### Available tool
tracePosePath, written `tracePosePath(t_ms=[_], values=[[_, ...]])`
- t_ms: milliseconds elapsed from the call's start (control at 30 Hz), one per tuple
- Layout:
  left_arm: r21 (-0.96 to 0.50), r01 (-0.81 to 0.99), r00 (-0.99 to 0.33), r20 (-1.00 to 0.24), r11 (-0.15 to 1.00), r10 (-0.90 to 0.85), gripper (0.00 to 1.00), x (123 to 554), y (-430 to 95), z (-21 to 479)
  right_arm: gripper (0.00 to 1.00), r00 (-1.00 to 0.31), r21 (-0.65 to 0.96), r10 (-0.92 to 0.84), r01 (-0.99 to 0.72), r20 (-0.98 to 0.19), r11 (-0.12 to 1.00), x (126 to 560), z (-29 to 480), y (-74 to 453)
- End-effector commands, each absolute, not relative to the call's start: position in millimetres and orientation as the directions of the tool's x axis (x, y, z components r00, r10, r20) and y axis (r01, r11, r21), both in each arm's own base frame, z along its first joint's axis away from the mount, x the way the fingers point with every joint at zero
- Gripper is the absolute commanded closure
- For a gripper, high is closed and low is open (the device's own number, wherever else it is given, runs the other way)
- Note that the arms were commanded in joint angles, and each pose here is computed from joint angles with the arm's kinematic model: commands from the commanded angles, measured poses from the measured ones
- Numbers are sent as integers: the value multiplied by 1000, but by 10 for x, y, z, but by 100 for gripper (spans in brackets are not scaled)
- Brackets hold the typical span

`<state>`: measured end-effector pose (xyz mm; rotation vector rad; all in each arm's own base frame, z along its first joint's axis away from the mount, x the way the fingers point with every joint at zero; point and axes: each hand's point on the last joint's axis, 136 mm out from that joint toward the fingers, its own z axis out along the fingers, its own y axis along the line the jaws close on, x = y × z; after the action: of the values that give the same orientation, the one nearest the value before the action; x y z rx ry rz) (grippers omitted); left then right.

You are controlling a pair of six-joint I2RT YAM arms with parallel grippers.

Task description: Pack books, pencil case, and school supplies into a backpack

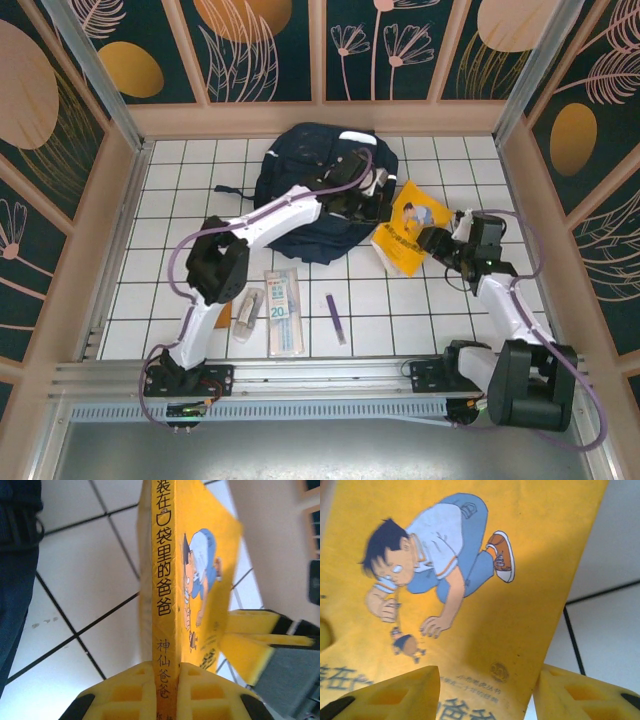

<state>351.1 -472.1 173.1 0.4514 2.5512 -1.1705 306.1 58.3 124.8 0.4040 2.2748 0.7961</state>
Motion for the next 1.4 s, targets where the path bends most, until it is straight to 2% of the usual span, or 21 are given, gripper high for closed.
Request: tracePosePath(t_ms=[0, 100, 167, 233, 367, 567, 767, 867, 1033, 1100, 1133, 1233, 1333, 1367], values=[[-677, 515, -807, -589, 526, 32, 100, 3649, -4656, 2543, 37, -635, 678, 472, -115, -612, 725, 3147, 1800, 733], [-652, 542, -761, -649, 530, -21, 100, 3688, -4520, 2825, 27, -619, 706, 484, -169, -619, 688, 3123, 1932, 809], [-646, 547, -739, -671, 533, -55, 100, 3701, -4417, 2956, 22, -623, 731, 468, -260, -626, 631, 3089, 2049, 944], [-640, 543, -722, -686, 544, -87, 100, 3715, -4319, 3051, 13, -648, 749, 437, -336, -624, 571, 3049, 2165, 1079], [-669, 559, -714, -689, 489, -126, 100, 3632, -4241, 3240, 1, -713, 789, 368, -440, -597, 428, 3026, 2324, 1336], [-735, 548, -736, -651, 399, -188, 100, 3528, -4099, 3527, 1, -710, 789, 359, -477, -606, 388, 3132, 2400, 1395], [-798, 538, -762, -598, 270, -250, 100, 3362, -3954, 3788, 2, -729, 782, 285, -599, -622, 175, 2993, 2729, 1650], [-824, 523, -777, -566, 219, -275, 100, 3305, -3867, 3851, 4, -733, 785, 293, -608, -614, 122, 3004, 2817, 1698], [-817, 532, -758, -577, 223, -304, 100, 3287, -3697, 3954, 16, -759, 804, 315, -594, -570, 22, 3016, 2892, 1717], [-814, 534, -758, -581, 230, -296, 100, 3278, -3677, 3927, 27, -763, 793, 308, -607, -568, -40, 2969, 2979, 1746], [-815, 530, -760, -579, 233, -295, 100, 3281, -3669, 3899, 37, -774, 796, 284, -603, -567, -55, 2973, 2995, 1803], [-813, 514, -762, -579, 273, -290, 100, 3324, -3648, 3752, 51, -759, 767, 232, -637, -608, -78, 2908, 3077, 1948], [-804, 471, -764, -578, 363, -288, 100, 3438, -3547, 3534, 80, -754, 762, 253, -642, -606, -85, 2940, 3146, 1956], [-797, 464, -760, -583, 387, -289, 100, 3467, -3497, 3479, 85, -753, 763, 261, -641, -604, -85, 2952, 3154, 1948]])
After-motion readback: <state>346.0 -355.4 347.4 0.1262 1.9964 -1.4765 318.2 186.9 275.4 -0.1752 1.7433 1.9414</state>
